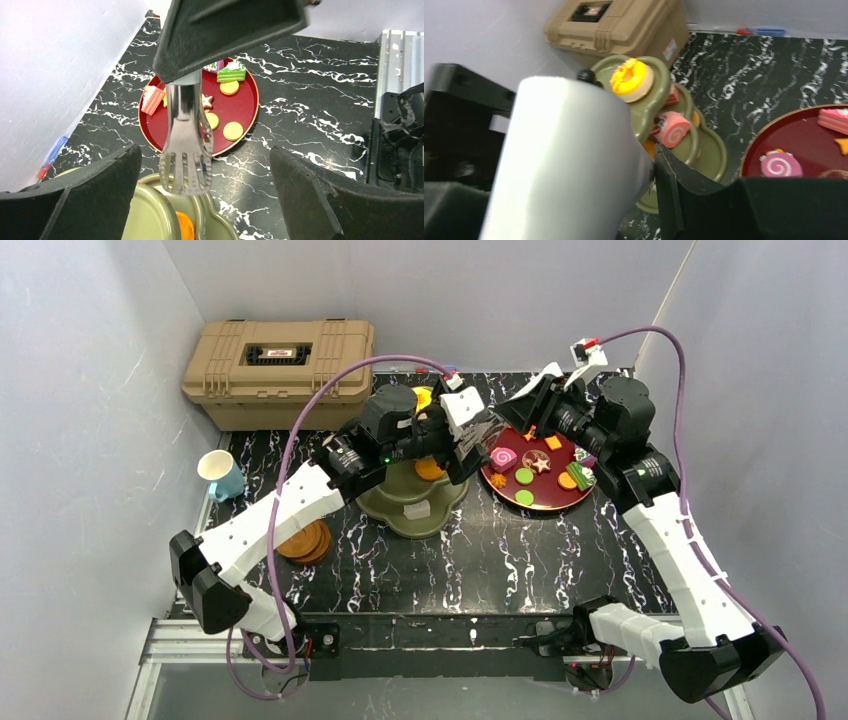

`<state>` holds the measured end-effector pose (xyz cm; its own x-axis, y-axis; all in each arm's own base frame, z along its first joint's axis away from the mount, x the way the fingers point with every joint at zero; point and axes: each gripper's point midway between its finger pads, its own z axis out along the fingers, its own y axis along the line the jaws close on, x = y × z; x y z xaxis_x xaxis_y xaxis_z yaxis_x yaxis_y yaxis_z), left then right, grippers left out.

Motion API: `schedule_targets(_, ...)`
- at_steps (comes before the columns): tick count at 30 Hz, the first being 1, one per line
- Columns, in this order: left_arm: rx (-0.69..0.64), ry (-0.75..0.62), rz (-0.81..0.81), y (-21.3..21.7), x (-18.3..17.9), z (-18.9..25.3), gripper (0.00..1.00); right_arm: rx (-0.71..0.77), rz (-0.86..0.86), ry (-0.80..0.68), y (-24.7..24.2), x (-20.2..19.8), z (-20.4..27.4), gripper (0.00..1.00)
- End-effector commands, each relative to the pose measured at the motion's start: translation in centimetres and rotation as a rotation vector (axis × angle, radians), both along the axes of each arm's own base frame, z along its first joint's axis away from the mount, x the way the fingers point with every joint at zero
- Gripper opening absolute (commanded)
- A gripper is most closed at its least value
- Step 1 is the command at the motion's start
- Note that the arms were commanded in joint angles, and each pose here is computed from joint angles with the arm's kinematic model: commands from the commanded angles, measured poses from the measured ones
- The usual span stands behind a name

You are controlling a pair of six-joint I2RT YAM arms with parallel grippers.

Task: Serve the afternoon tea
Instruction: Adjust the clamp, then pick up the desert from the tray.

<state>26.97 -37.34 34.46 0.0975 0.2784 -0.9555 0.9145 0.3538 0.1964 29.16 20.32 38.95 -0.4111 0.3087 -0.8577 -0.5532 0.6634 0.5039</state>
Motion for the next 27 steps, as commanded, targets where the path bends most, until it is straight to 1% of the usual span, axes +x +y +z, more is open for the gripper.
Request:
schedule_targets(1,-0.086,-0.001,-0.007,1.5,-2.1,5.0,0.98,-0.075,-0.126,-0.063,-1.8,2.3,-1.1,0.5)
schedule_targets(5,-0.12,0.026,0.116,3.4,-1.4,6.5,0.98,-0.17,-0.215,-0.082,-3.1,4.5,-4.2,0.49)
schedule_targets(9,-0.142,0.037,0.208,5.5,-0.8,8.1,0.98,-0.278,-0.348,-0.117,-5.3,7.0,-7.4,0.5)
schedule_targets(11,-0.131,0.054,0.254,6.4,-0.2,8.2,0.98,-0.302,-0.379,-0.133,-5.6,8.2,-8.8,0.53)
schedule_targets(14,-0.1,0.071,0.322,7.6,0.5,7.9,0.98,-0.34,-0.407,-0.114,-5.8,9.7,-11.7,0.55)
schedule_targets(17,-0.1,0.07,0.338,8.3,0.7,7.8,0.98,-0.351,-0.437,-0.118,-6.0,10.8,-13.5,0.55)
schedule_targets(21,-0.096,0.073,0.33,8.6,0.4,7.2,0.98,-0.339,-0.484,-0.16,-6.4,11.9,-13.7,0.58)
schedule_targets(27,-0.104,0.075,0.334,8.8,0.3,7.0,0.98,-0.37,-0.501,-0.169,-6.2,13.8,-14.5,0.64)
